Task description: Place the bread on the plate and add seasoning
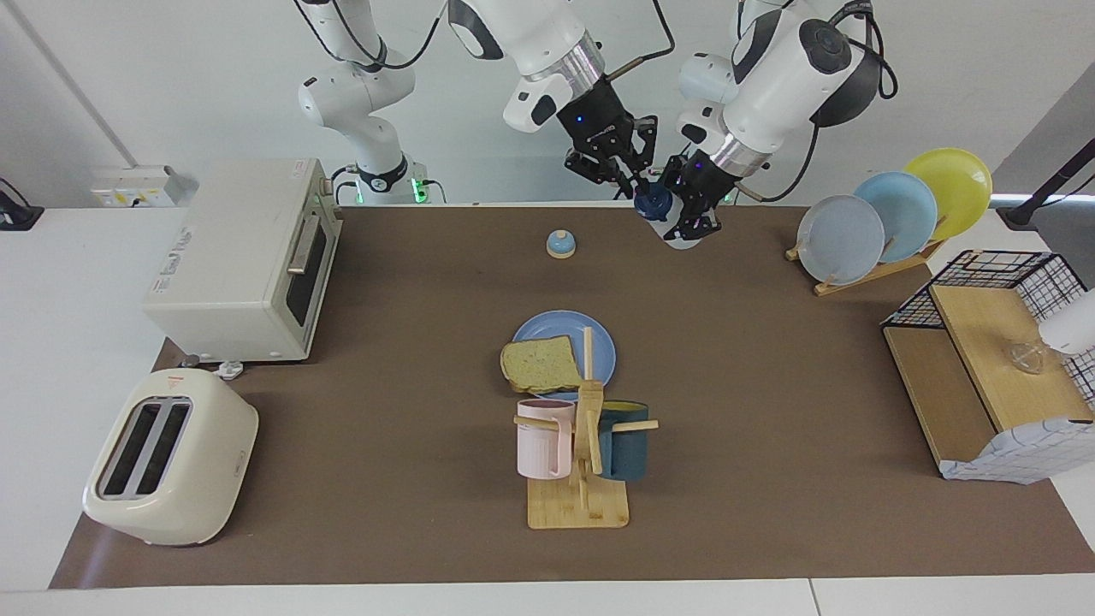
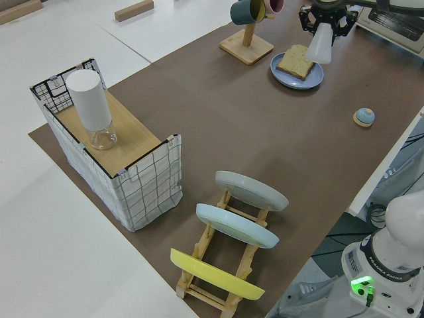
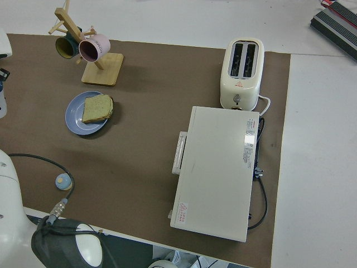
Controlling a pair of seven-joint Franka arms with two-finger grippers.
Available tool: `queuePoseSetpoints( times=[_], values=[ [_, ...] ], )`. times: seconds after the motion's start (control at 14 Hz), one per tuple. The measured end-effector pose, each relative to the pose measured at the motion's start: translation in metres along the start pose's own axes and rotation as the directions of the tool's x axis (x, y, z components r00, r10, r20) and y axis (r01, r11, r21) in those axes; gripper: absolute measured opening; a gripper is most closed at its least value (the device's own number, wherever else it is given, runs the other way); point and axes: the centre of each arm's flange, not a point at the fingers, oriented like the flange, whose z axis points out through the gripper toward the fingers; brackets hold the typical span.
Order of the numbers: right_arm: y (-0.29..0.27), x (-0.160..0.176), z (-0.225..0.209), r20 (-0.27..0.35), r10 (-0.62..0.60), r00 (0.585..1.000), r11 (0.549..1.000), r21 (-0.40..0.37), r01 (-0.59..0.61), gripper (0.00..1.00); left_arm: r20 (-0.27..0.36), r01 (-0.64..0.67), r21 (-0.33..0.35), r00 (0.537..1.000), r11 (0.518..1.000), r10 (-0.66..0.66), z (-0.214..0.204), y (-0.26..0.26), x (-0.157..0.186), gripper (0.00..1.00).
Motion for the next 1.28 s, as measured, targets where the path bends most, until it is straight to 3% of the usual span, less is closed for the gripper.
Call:
queuePoseSetpoints(
  times=[0.57,0.86,1.0,1.28],
  values=[
    [0.002,0.004,-0.001,-0.001,0.016,1.0,1.0,0.002,-0.016,0.11,-0.005,0.005,0.001,1.0,1.0,-0.005,-0.001,0.0,0.001,0.44],
    [0.013,0.021,-0.007,0.033,0.101,0.994,0.993,0.053,-0.103,0.11,-0.021,0.013,0.005,1.0,1.0,-0.013,-0.005,0.0,0.004,0.44],
    [0.019,0.035,-0.016,0.006,0.135,0.991,0.988,0.08,-0.135,0.11,-0.018,0.015,0.0,1.0,1.0,-0.015,-0.003,0.001,0.003,0.44],
    [0.024,0.043,-0.02,0.007,0.202,0.979,0.975,0.092,-0.202,0.11,-0.017,0.014,0.0,1.0,1.0,-0.014,-0.003,0.003,0.005,0.44]
  ],
)
